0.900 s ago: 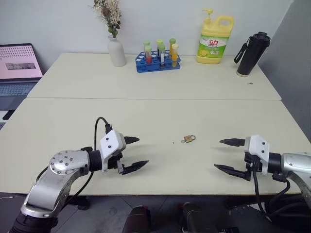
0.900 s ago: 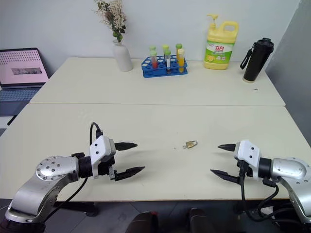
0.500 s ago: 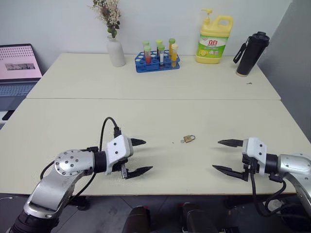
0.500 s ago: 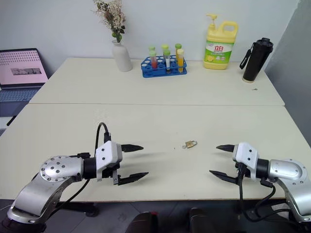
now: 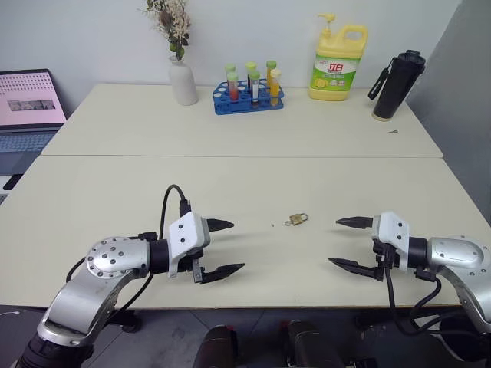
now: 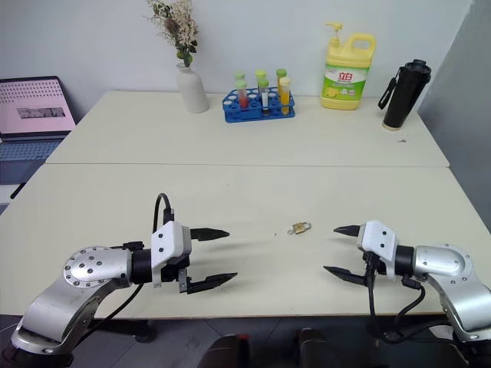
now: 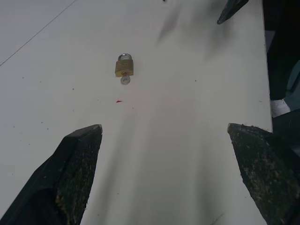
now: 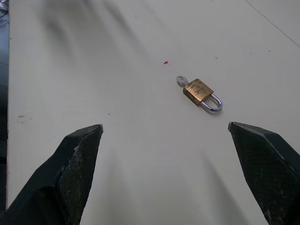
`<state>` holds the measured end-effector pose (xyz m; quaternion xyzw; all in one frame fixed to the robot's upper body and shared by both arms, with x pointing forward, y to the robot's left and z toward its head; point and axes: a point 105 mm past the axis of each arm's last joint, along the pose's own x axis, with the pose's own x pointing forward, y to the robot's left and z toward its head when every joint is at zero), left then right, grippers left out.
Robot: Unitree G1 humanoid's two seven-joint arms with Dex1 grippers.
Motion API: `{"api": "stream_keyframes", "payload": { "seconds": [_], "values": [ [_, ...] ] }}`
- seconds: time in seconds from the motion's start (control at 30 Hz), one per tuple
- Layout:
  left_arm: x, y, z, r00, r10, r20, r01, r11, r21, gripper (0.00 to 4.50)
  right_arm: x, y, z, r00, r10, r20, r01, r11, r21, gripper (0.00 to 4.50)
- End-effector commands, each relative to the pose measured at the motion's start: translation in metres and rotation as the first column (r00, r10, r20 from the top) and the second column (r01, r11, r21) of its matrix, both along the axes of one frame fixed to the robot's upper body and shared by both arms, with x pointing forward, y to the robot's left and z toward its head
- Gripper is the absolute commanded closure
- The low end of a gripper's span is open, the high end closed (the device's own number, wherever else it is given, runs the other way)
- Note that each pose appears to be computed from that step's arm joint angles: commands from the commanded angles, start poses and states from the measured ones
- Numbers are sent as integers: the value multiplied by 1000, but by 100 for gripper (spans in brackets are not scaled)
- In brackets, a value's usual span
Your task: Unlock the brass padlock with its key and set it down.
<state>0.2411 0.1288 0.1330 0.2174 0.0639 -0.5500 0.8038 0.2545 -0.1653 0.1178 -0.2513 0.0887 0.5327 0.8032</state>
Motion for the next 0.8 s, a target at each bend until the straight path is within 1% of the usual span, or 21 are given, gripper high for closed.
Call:
{"api": "stream_keyframes", "payload": {
  "seconds": [0.03, 0.1, 0.23, 0.33, 0.43, 0.53, 0.63, 0.8],
  "values": [
    [-1, -6, 7, 999, -25, 46, 25, 1000, -8, 1, 12, 10, 16, 994, 71, 78, -68, 997, -42, 0],
    [-2, -9, 6, 998, -32, 51, 32, 999, -3, 1, 19, 15, 19, 991, 95, 95, -90, 994, -54, 0],
    [-1, -13, 9, 998, -28, 55, 30, 999, -34, 1, 26, 27, 18, 982, 170, 79, -163, 983, -86, 0],
    [0, -13, 9, 998, -30, 60, 31, 999, -24, 1, 40, 38, 17, 975, 221, 27, -217, 970, -112, 0],
    [2, -13, 9, 997, -33, 69, 34, 999, -14, 1, 61, 48, 15, 963, 270, 0, -266, 950, -161, 0],
    [5, -14, 7, 996, -29, 88, 29, 1000, 8, 1, 80, 55, 7, 953, 296, -63, -303, 930, -209, 0],
    [4, -14, 7, 996, -24, 90, 23, 1000, 3, 1, 91, 57, -3, 941, 313, -130, -336, 907, -253, 0],
    [2, -13, 6, 995, -12, 96, 12, 1000, 11, 1, 105, 59, -11, 933, 315, -173, -354, 890, -289, 0]
  ]
}}
